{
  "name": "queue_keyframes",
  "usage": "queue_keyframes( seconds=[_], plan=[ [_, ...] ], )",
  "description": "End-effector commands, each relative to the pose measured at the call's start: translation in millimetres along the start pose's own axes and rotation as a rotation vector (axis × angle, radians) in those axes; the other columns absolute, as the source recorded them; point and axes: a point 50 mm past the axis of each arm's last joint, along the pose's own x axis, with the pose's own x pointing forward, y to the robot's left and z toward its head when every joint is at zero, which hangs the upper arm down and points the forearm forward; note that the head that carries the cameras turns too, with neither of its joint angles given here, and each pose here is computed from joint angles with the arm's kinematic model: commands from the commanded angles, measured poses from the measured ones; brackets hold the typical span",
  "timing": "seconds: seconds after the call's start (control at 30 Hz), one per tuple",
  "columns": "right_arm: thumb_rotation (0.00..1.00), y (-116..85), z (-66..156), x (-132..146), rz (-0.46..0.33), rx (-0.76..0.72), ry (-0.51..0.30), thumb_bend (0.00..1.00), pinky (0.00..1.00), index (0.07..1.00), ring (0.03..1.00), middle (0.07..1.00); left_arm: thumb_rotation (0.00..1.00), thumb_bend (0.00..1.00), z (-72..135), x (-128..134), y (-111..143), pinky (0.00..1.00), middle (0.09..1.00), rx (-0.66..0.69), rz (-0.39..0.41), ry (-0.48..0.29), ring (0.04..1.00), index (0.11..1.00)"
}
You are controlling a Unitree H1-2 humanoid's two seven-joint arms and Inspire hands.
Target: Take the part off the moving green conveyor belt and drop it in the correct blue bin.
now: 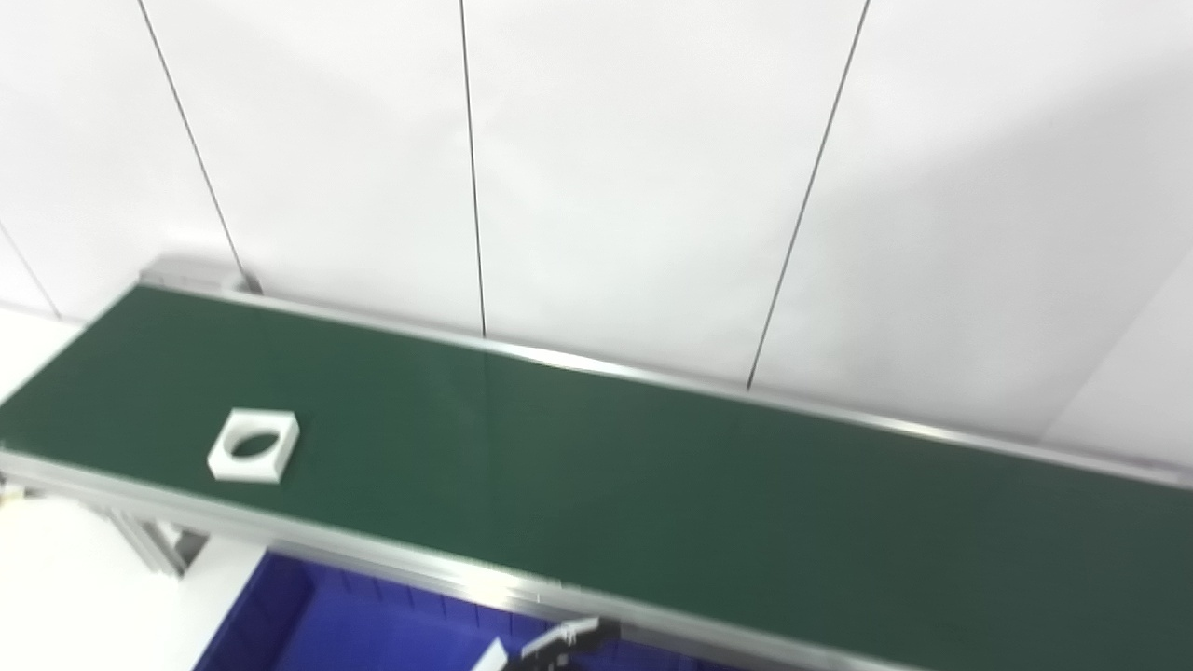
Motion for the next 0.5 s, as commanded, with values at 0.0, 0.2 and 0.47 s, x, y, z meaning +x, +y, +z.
queue_keyframes(
  seconds=[0.0, 0.2, 0.47],
  plan=[
    [0.39, -2.6, 7.3, 1.3, -0.017, 0.031, -0.066, 0.54, 0.86, 0.93, 0.843, 0.887, 0.26, 0.97, 11.1, 8.3, 1.5, 0.75, 0.869, -0.002, 0.019, -0.08, 0.837, 0.823],
    [0.37, -3.2, 5.4, 3.9, -0.019, 0.037, -0.065, 0.51, 0.86, 0.935, 0.852, 0.888, 0.27, 0.97, 10.6, 10.1, 0.3, 0.74, 0.867, 0.002, 0.022, -0.08, 0.834, 0.82],
    [0.37, -3.2, 4.2, 7.2, -0.04, 0.051, -0.064, 0.51, 0.86, 0.93, 0.835, 0.868, 0.27, 0.97, 11.3, 12.8, 0.0, 0.73, 0.868, -0.001, 0.022, -0.09, 0.834, 0.819]
  ],
)
